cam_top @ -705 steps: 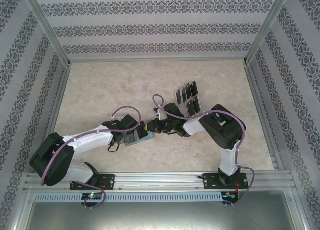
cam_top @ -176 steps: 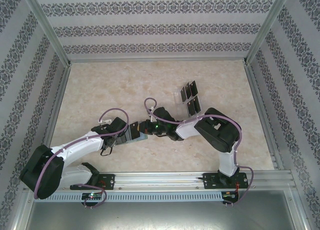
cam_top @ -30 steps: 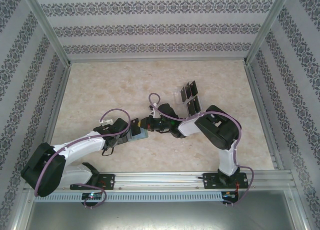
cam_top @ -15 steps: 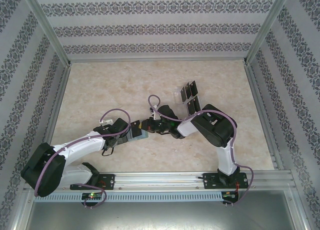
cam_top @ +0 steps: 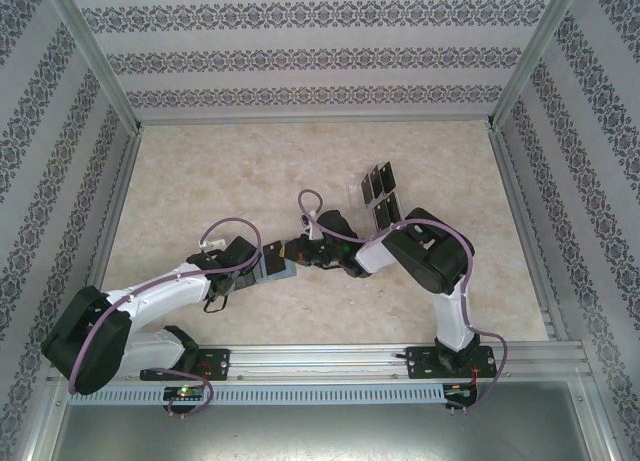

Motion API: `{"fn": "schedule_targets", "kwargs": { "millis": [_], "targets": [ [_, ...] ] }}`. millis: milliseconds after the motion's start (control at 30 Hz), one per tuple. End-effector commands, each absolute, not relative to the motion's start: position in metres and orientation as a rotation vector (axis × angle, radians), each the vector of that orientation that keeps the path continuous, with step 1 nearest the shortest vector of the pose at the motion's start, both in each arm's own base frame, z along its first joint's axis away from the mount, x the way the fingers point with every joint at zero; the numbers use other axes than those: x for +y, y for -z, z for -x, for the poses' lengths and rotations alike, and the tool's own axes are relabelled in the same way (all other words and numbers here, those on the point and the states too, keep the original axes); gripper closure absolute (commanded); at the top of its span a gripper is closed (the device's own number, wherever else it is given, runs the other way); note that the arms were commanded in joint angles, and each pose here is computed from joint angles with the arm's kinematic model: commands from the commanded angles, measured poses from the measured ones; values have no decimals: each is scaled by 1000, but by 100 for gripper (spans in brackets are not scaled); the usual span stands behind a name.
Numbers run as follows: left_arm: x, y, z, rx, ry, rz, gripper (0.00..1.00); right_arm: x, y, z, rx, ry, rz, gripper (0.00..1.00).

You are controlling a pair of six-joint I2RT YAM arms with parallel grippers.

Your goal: Put the credit cards into the card holder

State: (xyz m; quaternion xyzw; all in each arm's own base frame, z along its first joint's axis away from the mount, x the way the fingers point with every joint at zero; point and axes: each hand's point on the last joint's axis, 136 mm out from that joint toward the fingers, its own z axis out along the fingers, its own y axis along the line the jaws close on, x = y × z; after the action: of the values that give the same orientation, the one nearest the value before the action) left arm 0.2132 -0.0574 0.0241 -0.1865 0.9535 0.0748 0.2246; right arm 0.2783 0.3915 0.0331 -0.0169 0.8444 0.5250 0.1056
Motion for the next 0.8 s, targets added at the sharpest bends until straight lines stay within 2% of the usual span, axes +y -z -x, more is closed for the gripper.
{"fn": "schedule_targets", "kwargs": {
  "millis": [0, 767],
  "targets": [
    [-46, -18, -199, 2661, -299, 499, 0, 401, -28, -273, 2501, -1566, 82, 100],
    [-37, -24, -194, 2632, -332, 542, 0, 409, -37, -274, 2453, -1722, -30, 100]
  ]
}}
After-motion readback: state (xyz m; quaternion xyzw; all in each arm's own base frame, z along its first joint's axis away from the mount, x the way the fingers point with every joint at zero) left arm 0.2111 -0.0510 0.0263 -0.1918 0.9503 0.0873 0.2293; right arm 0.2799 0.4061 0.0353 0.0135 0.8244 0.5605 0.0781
